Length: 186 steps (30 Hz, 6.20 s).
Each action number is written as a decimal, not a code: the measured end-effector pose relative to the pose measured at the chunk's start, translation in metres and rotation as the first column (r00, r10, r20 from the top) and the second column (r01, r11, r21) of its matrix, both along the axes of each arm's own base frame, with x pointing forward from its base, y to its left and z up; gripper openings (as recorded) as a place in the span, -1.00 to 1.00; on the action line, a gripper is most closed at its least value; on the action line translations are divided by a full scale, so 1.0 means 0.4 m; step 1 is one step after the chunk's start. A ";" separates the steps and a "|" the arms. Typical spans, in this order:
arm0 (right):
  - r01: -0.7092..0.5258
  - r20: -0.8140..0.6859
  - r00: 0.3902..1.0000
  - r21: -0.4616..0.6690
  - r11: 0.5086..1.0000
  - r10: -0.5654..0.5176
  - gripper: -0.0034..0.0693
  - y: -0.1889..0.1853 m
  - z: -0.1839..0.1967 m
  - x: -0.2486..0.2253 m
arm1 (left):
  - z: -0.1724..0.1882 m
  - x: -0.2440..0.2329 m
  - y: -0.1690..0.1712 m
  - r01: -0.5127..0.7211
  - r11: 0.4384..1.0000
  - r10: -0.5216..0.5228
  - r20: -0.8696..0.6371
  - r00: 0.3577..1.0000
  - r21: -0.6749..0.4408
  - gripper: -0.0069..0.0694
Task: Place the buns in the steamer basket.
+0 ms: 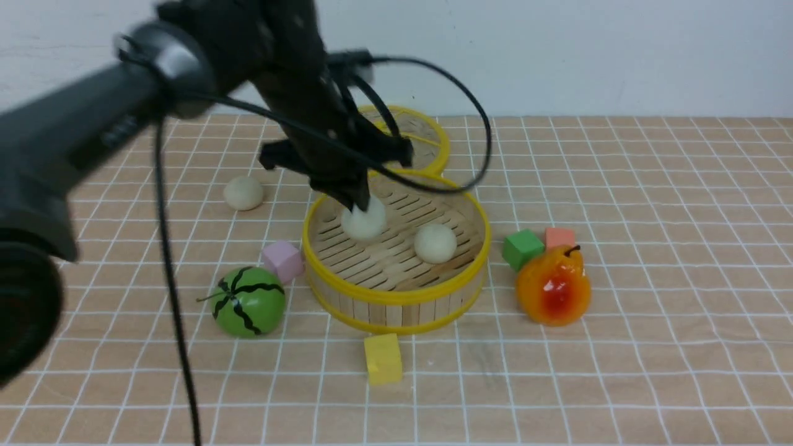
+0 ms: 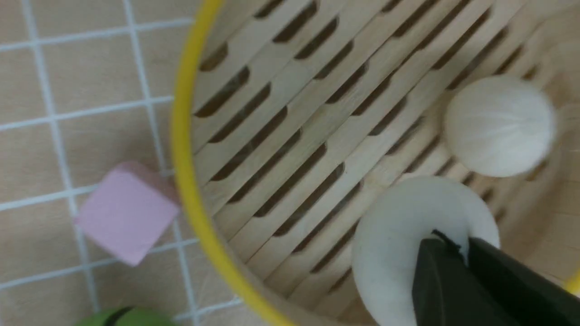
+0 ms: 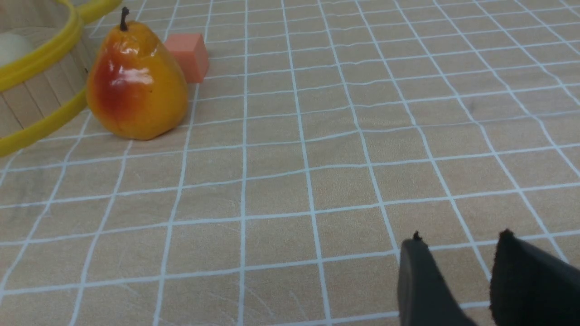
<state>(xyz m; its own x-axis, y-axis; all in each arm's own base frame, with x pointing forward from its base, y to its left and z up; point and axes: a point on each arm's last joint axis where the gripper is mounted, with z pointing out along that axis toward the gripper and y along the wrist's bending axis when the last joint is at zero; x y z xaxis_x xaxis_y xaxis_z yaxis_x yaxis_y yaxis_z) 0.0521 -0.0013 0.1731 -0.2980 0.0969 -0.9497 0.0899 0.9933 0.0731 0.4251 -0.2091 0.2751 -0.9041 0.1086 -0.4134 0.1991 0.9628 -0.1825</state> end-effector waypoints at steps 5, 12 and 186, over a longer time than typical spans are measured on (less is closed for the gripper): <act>0.000 0.000 1.000 0.000 1.000 0.000 -0.24 0.000 0.000 0.000 | -0.088 0.007 -0.048 -0.020 0.995 0.022 -0.020 1.000 0.095 -0.50; 0.000 0.000 1.000 0.000 1.000 0.000 -0.24 0.000 0.000 0.000 | -0.073 0.015 -0.046 -0.046 0.990 0.045 0.007 0.999 0.130 0.23; 0.000 0.000 1.000 0.000 1.000 0.000 -0.24 0.000 0.000 0.000 | 0.022 -0.968 0.535 -0.184 0.976 0.215 0.558 0.802 -0.112 -0.84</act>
